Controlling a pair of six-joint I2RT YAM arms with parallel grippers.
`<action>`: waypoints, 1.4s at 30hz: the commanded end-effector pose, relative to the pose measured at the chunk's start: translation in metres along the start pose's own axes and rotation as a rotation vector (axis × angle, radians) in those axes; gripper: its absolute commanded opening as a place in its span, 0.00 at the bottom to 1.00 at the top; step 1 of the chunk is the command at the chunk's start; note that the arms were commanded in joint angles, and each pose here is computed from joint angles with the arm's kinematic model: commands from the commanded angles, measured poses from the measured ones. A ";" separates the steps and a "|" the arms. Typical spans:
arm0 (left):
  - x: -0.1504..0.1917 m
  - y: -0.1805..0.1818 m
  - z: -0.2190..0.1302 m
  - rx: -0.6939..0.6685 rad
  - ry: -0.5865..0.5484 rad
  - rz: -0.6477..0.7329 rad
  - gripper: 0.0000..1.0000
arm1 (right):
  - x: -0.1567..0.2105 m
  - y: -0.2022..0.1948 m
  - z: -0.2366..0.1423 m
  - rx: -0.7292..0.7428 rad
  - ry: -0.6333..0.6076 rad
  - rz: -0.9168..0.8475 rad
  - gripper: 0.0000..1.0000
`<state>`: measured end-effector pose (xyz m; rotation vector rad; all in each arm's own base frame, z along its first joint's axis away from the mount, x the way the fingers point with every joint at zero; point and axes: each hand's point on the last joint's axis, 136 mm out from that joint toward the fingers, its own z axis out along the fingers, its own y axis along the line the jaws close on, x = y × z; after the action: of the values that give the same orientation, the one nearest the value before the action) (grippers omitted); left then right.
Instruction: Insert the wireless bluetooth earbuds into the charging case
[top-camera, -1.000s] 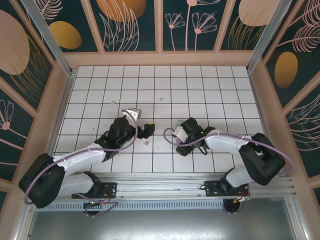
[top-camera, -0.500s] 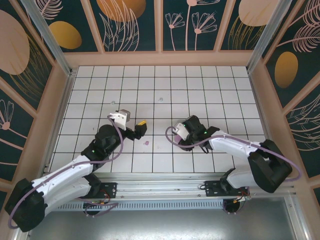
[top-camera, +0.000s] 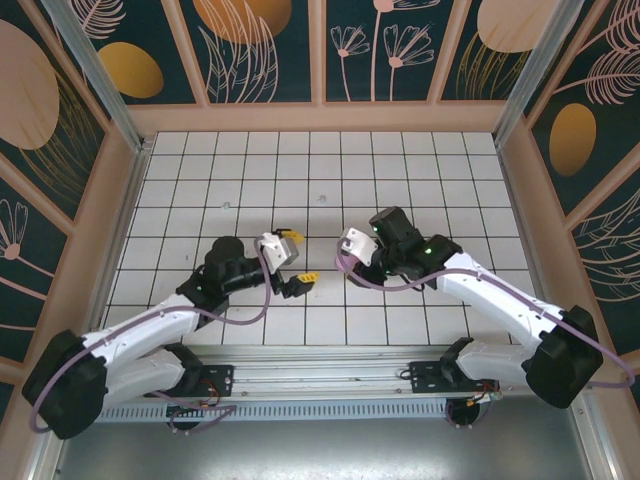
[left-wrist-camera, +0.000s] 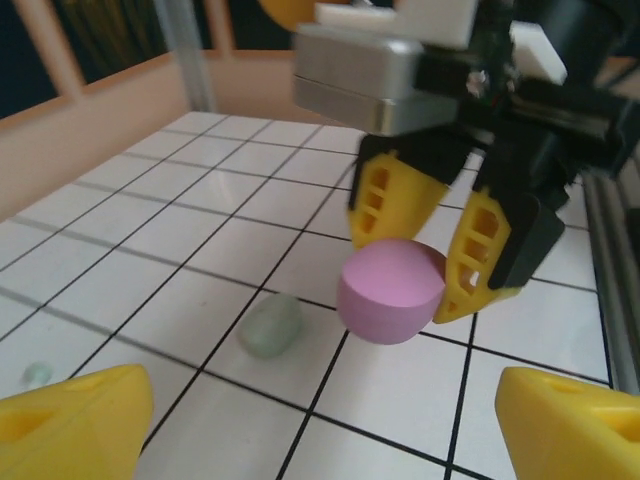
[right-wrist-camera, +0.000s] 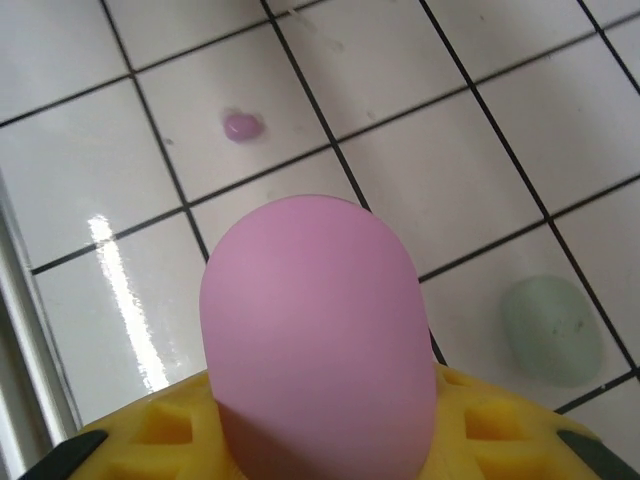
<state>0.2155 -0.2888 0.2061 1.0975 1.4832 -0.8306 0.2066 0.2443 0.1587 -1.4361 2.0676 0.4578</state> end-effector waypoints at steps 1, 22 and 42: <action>-0.015 -0.026 0.006 0.182 -0.055 0.064 0.90 | -0.006 0.021 -0.010 -0.104 0.019 -0.059 0.22; 0.003 -0.034 0.031 0.306 0.028 -0.004 0.65 | -0.039 0.040 -0.022 -0.172 -0.031 -0.177 0.21; -0.002 -0.037 0.027 0.319 0.017 -0.027 0.23 | -0.053 0.030 -0.028 -0.091 -0.109 -0.110 0.53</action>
<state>0.1913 -0.3257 0.1868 1.3329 1.4535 -1.0999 0.1797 0.2708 0.1905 -1.6296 1.9646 0.5620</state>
